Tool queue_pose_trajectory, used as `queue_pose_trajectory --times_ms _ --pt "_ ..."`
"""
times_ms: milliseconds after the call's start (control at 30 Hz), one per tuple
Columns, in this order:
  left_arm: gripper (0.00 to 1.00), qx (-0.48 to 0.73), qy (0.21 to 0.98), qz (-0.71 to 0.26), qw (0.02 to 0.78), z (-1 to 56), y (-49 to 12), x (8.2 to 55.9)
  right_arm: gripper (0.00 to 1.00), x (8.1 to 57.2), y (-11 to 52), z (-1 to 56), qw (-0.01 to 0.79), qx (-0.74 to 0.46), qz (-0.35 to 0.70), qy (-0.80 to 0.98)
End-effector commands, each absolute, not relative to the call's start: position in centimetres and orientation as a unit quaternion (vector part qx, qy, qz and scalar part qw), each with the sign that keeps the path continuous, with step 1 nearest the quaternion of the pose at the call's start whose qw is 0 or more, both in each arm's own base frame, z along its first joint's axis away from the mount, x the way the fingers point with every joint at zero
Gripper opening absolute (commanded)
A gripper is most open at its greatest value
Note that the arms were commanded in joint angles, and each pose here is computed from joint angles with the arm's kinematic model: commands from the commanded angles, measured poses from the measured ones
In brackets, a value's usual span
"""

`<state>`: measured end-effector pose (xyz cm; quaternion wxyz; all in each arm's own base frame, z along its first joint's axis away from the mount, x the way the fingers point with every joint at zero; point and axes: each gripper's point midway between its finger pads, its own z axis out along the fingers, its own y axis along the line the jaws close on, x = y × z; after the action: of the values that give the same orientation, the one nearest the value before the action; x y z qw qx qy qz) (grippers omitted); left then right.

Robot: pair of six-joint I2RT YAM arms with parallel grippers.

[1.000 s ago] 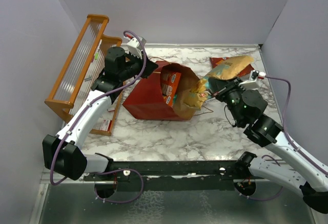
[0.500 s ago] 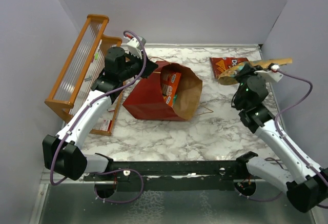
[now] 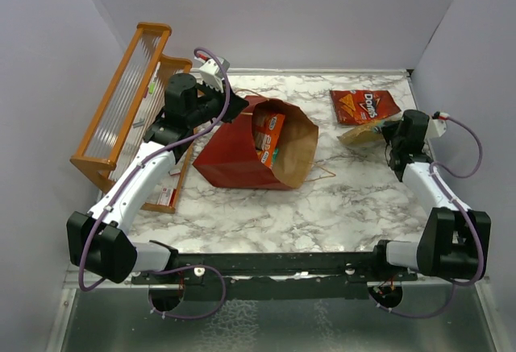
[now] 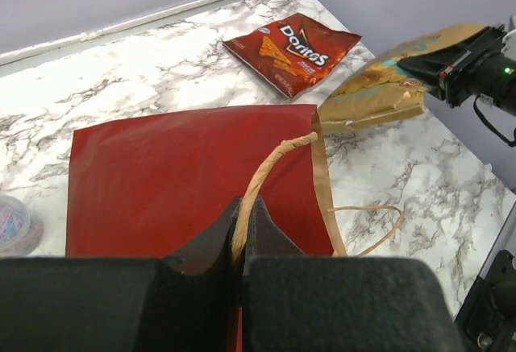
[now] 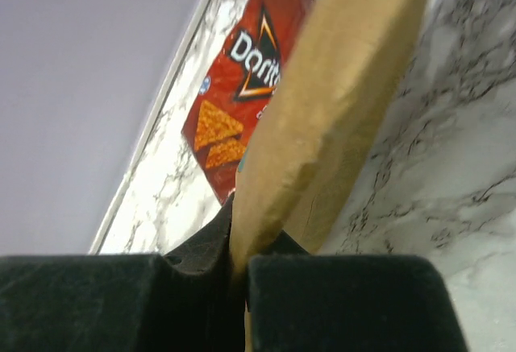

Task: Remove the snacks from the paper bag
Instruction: Place the snack at the center of the board.

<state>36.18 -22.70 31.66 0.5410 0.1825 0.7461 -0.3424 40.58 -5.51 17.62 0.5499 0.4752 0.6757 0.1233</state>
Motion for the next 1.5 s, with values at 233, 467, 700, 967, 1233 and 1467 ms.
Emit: queue_pose_trajectory --times_ms 233,467,700,967,1233,1467 --pt "0.0 0.179 0.739 -0.338 0.555 32.9 -22.4 36.6 0.01 37.7 -6.7 9.0 0.485 0.539 0.117 0.678" --pt "0.0 0.178 0.741 -0.341 0.551 32.6 -22.5 36.6 0.01 33.4 -5.7 4.4 0.44 0.548 0.109 0.704" --pt "0.0 0.178 0.74 -0.344 0.55 32.6 -22.6 36.6 0.01 30.9 -5.1 1.8 0.414 0.57 0.109 0.701" --pt "0.0 0.177 0.739 -0.346 0.55 32.7 -22.6 36.6 0.07 33.0 -5.2 2.1 0.425 0.565 0.128 0.696" --pt "0.0 0.177 0.736 -0.346 0.555 33.0 -22.5 36.4 0.2 35.2 -4.8 4.3 0.42 0.555 0.148 0.703" --pt "0.0 0.18 0.736 -0.346 0.554 33.1 -22.7 36.3 0.54 30.3 -6.8 5.2 0.414 0.551 0.048 0.723"
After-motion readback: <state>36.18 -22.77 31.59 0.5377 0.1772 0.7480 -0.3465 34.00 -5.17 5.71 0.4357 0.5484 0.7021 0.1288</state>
